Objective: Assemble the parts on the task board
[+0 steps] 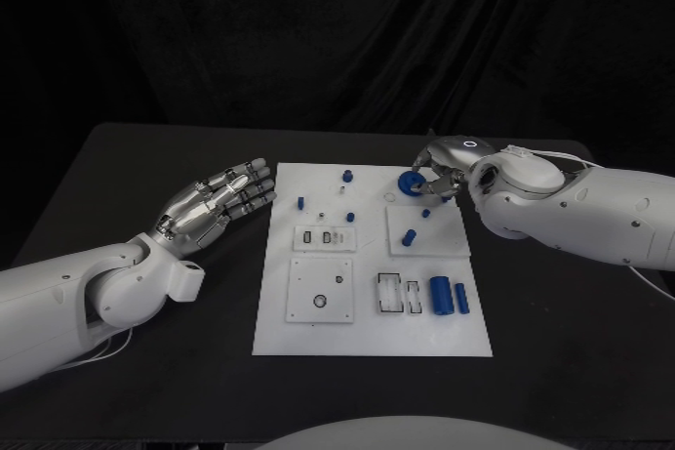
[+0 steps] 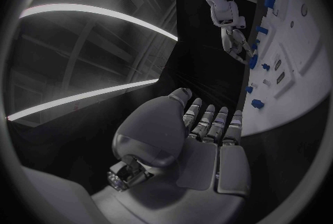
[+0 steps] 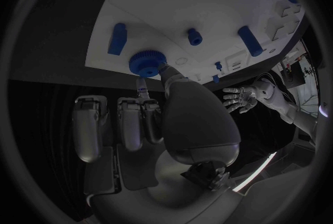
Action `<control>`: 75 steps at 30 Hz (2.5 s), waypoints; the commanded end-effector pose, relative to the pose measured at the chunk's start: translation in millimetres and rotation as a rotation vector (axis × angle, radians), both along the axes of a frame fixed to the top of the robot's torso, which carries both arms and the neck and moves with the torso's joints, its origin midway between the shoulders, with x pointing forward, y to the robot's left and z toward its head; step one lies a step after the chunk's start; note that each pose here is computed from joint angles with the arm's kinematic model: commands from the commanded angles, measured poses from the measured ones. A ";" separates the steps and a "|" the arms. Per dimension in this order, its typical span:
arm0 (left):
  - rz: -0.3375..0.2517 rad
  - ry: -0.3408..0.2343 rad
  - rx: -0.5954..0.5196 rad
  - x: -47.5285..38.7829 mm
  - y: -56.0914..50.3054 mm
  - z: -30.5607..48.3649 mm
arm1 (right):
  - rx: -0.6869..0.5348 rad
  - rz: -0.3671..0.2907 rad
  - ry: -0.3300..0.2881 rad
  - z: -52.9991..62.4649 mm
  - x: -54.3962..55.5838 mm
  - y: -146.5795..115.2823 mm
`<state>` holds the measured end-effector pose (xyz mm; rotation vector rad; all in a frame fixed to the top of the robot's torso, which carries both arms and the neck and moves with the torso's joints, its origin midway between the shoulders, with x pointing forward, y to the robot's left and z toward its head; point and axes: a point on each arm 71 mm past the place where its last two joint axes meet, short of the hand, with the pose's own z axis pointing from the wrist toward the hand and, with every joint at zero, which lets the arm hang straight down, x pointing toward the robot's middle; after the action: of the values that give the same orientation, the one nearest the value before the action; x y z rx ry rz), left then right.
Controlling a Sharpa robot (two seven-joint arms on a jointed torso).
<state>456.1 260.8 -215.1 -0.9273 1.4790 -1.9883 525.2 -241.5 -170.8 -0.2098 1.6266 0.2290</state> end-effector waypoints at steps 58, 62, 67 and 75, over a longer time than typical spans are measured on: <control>-0.016 -0.045 -0.093 -5.3 -5.4 -0.1 | 0.067 0.273 -0.074 31.3 -15.6 88.0; -0.018 -0.044 -0.093 -4.9 -6.4 -0.4 | 0.060 0.294 -0.066 28.3 -12.6 101.4; -0.019 -0.045 -0.093 -4.1 -7.6 -0.8 | 0.052 0.306 -0.054 23.2 -10.1 111.9; -0.026 -0.045 -0.097 -3.9 -10.6 -1.1 | 0.029 0.301 -0.028 16.5 -4.7 118.6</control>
<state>452.9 249.9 -222.8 -0.9361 1.5021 -2.0281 520.1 -122.6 -151.4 -0.4176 1.5401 0.4849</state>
